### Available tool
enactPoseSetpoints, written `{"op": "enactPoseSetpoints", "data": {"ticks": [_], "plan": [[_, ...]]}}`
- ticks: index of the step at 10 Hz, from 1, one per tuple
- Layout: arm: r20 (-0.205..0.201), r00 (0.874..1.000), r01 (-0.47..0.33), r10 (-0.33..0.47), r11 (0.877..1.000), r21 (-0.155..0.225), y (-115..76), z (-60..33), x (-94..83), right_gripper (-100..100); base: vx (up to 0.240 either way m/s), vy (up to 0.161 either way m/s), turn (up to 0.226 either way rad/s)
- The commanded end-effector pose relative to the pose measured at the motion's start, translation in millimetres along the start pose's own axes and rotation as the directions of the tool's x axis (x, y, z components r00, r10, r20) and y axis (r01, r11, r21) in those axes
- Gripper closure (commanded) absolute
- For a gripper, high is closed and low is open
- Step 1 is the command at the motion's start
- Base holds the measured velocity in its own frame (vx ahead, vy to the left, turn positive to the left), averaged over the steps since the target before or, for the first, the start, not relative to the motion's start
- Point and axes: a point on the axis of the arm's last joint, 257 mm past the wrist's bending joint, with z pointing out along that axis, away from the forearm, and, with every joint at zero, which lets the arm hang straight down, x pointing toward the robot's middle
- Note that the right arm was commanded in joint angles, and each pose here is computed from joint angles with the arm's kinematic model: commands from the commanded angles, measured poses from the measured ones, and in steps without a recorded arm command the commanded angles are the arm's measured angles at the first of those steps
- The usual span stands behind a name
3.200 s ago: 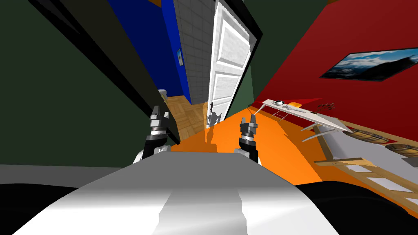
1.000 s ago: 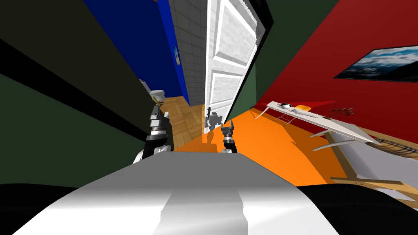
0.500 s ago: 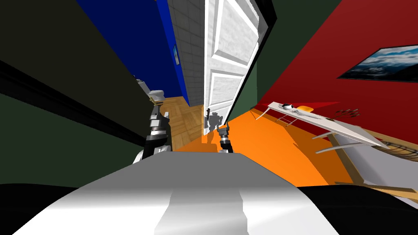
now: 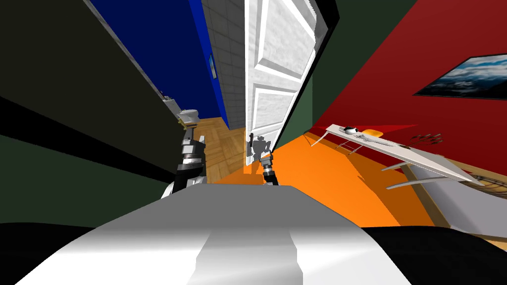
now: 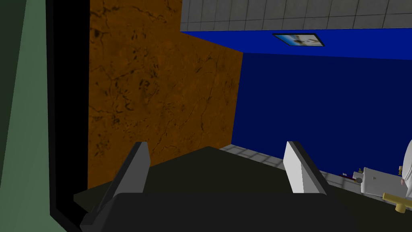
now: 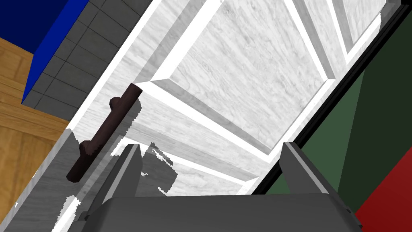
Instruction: Push the door open
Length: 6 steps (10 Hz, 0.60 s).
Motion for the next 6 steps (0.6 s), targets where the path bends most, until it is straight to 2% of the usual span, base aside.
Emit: {"op": "enactPoseSetpoints", "data": {"ticks": [1,3,6], "plan": [[0.002,0.999,-0.054,0.054,0.998,0.028,-14.6,-3.6,-0.9,-100,0.103,-0.064,0.01],[0.008,0.993,-0.115,0.115,0.991,0.063,-33.3,-7.3,-2.3,-100,0.096,-0.042,0.01],[0.023,0.979,-0.202,0.2,0.973,0.112,-60.3,-13.8,-4.0,-100,0.101,-0.047,0.009]]}}
